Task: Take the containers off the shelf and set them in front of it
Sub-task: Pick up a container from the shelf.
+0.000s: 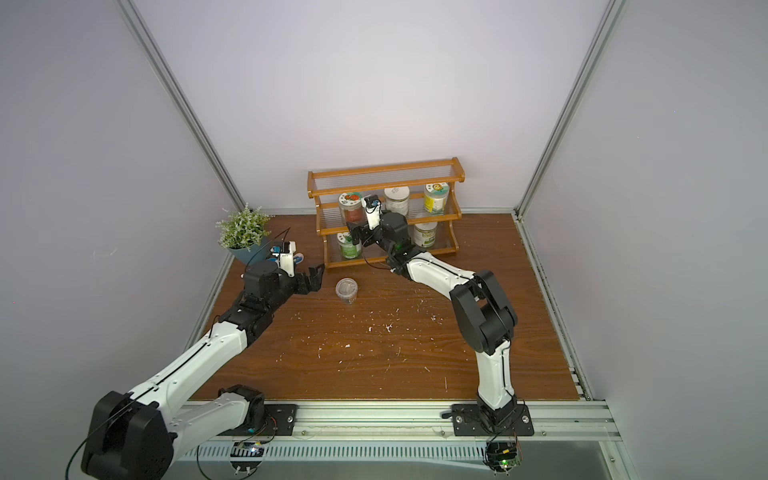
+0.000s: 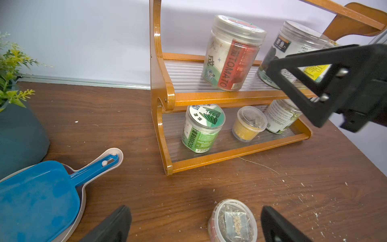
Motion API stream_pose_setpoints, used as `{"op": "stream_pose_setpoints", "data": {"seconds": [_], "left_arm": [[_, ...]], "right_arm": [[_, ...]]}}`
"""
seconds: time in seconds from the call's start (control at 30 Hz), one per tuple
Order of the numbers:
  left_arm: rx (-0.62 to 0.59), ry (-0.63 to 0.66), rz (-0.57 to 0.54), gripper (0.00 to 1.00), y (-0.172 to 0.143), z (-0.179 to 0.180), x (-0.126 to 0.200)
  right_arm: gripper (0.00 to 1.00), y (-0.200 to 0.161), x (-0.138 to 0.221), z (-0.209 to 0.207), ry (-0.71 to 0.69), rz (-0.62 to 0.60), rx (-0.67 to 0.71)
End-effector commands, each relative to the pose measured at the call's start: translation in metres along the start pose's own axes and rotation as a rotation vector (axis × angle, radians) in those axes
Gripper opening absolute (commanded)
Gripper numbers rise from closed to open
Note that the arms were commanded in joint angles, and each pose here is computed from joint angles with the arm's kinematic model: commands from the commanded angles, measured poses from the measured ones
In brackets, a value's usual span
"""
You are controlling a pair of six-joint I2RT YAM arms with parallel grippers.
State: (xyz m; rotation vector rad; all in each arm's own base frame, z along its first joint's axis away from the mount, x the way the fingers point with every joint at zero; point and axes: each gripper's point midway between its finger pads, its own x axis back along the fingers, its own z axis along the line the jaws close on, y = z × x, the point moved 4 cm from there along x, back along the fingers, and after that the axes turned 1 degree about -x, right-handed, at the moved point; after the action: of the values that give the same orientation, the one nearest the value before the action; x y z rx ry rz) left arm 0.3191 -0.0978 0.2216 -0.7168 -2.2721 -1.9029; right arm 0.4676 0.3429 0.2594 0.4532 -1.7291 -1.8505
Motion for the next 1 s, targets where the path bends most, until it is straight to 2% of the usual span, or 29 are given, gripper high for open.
{"op": "stream_pose_setpoints", "data": {"seconds": [0.0,0.47,0.97], "left_arm": [[0.001,-0.018,-0.038,0.99,0.014,-0.001,0.001],[-0.002,-0.028,-0.016,1.00,0.010,-0.002,-0.004],[-0.008,-0.049,-0.011,1.00,0.010,-0.005,-0.006]], "right_arm": [[0.99,0.027,-0.010,0.002,0.022,-0.053,0.000],[0.99,0.022,-0.059,-0.010,-0.003,-0.035,0.030],[0.99,0.036,-0.079,-0.022,-0.037,-0.103,-0.012]]}}
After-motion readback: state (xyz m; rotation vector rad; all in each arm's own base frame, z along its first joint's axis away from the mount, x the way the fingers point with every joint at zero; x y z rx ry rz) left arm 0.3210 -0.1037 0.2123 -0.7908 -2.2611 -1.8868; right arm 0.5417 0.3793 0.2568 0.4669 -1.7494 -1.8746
